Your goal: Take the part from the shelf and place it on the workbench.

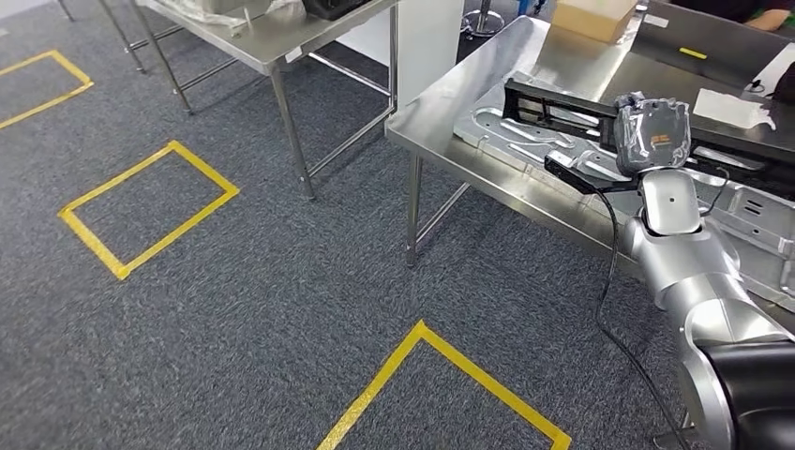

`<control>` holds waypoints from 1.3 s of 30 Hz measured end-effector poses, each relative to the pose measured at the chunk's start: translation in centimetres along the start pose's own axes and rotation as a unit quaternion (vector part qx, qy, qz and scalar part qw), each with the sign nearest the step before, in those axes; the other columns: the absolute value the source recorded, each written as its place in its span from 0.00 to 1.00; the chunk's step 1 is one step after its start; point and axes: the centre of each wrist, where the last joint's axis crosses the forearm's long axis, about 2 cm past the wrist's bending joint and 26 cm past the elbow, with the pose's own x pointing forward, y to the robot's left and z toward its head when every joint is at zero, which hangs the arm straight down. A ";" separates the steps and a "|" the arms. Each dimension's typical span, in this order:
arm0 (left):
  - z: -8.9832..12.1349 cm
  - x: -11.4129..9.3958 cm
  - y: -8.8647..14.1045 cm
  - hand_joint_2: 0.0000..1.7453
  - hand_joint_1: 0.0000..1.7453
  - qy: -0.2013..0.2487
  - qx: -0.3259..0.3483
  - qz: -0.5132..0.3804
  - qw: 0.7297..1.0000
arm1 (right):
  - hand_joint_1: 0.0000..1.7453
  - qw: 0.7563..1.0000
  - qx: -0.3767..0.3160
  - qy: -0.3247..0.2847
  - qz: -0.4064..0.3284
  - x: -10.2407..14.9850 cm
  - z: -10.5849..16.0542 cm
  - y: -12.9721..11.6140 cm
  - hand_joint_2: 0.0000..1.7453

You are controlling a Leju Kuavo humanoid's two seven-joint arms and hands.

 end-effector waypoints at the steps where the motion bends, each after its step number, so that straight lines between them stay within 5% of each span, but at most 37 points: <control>1: 0.0 -0.1 0.0 1.00 0.00 0.000 0.000 -0.001 1.000 | 1.00 1.000 0.000 0.000 0.000 0.1 0.0 0.0 1.00; 16: 0.3 -1.4 0.1 1.00 0.00 0.011 0.016 -0.008 1.000 | 1.00 1.000 0.020 -0.001 0.000 0.6 1.4 1.0 1.00; 39: 0.2 -0.6 -0.1 1.00 0.00 -0.004 0.020 0.006 1.000 | 1.00 1.000 0.007 -0.008 -0.022 1.6 0.4 0.2 1.00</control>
